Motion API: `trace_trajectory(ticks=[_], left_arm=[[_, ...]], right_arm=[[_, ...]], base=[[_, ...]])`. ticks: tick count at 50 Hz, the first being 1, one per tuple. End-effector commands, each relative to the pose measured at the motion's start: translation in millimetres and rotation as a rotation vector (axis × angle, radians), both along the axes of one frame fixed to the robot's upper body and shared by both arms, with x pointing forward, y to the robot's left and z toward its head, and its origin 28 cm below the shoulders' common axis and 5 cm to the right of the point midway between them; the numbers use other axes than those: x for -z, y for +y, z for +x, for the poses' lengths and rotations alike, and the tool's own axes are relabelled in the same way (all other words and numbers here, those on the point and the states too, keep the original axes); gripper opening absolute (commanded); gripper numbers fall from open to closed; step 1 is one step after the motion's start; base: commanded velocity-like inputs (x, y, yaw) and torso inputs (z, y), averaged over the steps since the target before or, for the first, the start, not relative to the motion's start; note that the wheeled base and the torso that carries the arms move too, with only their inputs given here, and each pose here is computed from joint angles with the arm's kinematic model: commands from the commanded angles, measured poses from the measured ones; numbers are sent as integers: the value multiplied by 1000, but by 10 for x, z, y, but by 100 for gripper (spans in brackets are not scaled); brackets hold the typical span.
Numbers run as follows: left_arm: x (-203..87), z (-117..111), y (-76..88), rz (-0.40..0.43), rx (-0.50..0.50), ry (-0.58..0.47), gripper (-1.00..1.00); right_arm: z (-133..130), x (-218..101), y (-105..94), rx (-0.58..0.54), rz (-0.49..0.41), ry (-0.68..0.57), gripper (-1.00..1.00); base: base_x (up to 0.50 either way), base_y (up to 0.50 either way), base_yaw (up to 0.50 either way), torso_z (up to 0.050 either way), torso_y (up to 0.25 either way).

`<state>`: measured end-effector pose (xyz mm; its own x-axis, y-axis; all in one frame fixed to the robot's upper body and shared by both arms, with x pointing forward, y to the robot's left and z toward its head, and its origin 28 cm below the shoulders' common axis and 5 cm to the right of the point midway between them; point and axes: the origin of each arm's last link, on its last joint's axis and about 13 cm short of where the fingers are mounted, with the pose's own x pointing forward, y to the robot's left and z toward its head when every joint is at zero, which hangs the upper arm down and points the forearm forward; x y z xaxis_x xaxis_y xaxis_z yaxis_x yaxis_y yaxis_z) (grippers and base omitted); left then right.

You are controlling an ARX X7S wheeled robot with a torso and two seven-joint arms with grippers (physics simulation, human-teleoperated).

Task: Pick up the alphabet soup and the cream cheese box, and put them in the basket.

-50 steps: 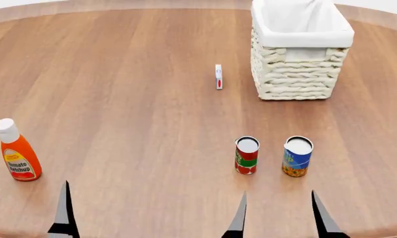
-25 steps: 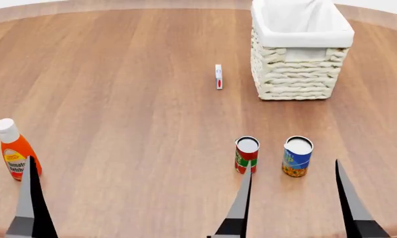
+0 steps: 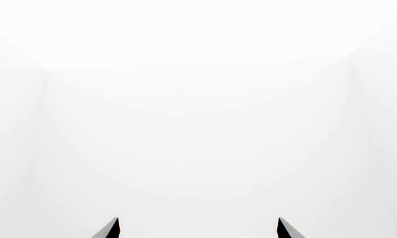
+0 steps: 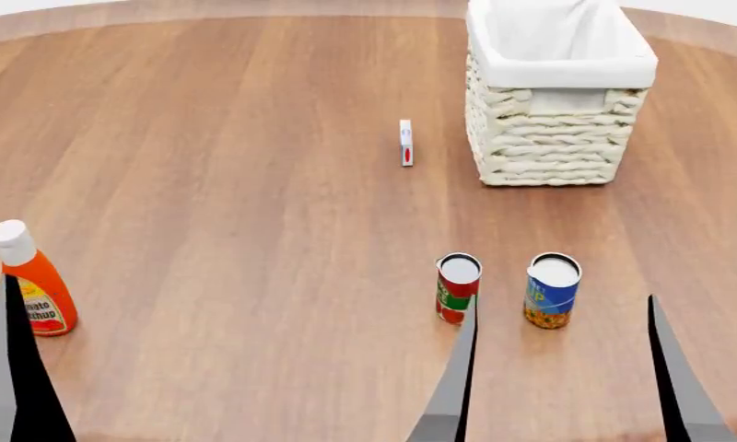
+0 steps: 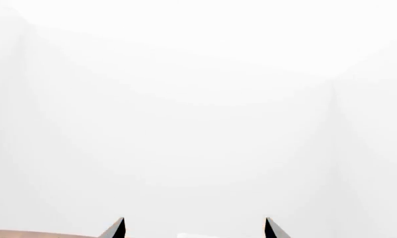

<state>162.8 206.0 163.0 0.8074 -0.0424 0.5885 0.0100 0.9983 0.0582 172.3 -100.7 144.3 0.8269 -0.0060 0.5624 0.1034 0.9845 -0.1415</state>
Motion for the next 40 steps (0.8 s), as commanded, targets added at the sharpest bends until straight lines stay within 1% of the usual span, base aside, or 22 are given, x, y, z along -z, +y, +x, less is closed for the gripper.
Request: trace_trajectory(ticks=[1, 11, 40], left_arm=[[3, -11, 6, 2, -6, -2, 100], [5, 1, 1, 3, -4, -1, 100], [24, 12, 1, -1, -4, 4, 100]], right_arm=[[-11, -5, -1, 2, -2, 4, 100], [3, -2, -8, 4, 0, 13, 100], [10, 2, -10, 13, 5, 18, 100]], base=[[0, 0, 0, 0, 0], [13, 0, 0, 0, 0], [114, 0, 0, 0, 0]])
